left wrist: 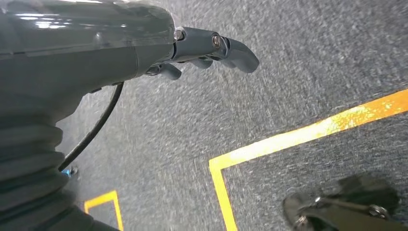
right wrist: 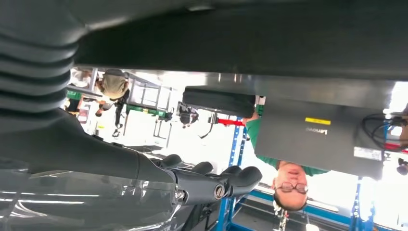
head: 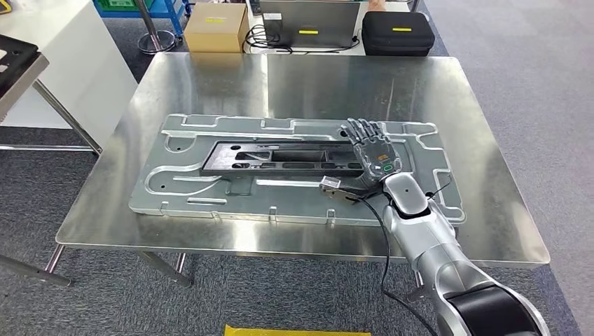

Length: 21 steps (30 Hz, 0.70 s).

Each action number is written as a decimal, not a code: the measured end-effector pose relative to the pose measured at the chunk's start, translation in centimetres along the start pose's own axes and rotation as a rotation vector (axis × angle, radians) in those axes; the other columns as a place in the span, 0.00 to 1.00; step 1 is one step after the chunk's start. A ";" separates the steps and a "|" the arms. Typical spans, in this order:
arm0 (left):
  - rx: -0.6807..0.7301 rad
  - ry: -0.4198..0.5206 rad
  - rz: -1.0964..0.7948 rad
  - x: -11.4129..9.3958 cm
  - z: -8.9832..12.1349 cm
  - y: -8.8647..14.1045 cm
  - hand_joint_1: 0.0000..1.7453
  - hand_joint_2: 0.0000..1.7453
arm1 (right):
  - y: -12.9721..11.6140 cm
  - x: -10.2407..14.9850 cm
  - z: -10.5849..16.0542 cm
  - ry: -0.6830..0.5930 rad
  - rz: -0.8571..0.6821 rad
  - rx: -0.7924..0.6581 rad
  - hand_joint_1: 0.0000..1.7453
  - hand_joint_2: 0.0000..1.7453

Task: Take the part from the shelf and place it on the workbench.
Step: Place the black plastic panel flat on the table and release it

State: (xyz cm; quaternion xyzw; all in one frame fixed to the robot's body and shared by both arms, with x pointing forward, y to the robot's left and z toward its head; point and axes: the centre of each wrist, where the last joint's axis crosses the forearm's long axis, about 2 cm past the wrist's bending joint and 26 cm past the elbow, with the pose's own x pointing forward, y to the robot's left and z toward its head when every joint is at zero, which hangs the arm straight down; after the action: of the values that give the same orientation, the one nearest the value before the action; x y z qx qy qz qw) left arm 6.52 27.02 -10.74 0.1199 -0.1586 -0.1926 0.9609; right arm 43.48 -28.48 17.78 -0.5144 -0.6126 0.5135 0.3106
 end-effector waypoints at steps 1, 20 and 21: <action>-0.002 0.006 0.009 0.0 0.0 0.1 0.00 0.00 | -0.3 -0.2 -0.3 0.001 -0.006 -0.009 0.00 0.00; -0.018 0.017 0.068 -0.1 0.0 0.0 0.00 0.00 | -4.3 -0.4 -2.6 0.045 -0.067 -0.145 0.00 0.00; -0.019 0.019 0.072 -0.2 0.0 0.0 0.00 0.00 | -4.6 -0.5 -2.7 0.051 -0.070 -0.155 0.00 0.00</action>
State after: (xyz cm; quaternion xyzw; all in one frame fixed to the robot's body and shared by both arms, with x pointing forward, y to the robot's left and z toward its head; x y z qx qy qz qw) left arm 6.38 27.09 -10.78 0.1069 -0.1519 -0.1581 0.9698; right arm 44.61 -27.86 22.96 -0.5282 -0.6598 0.4401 0.3033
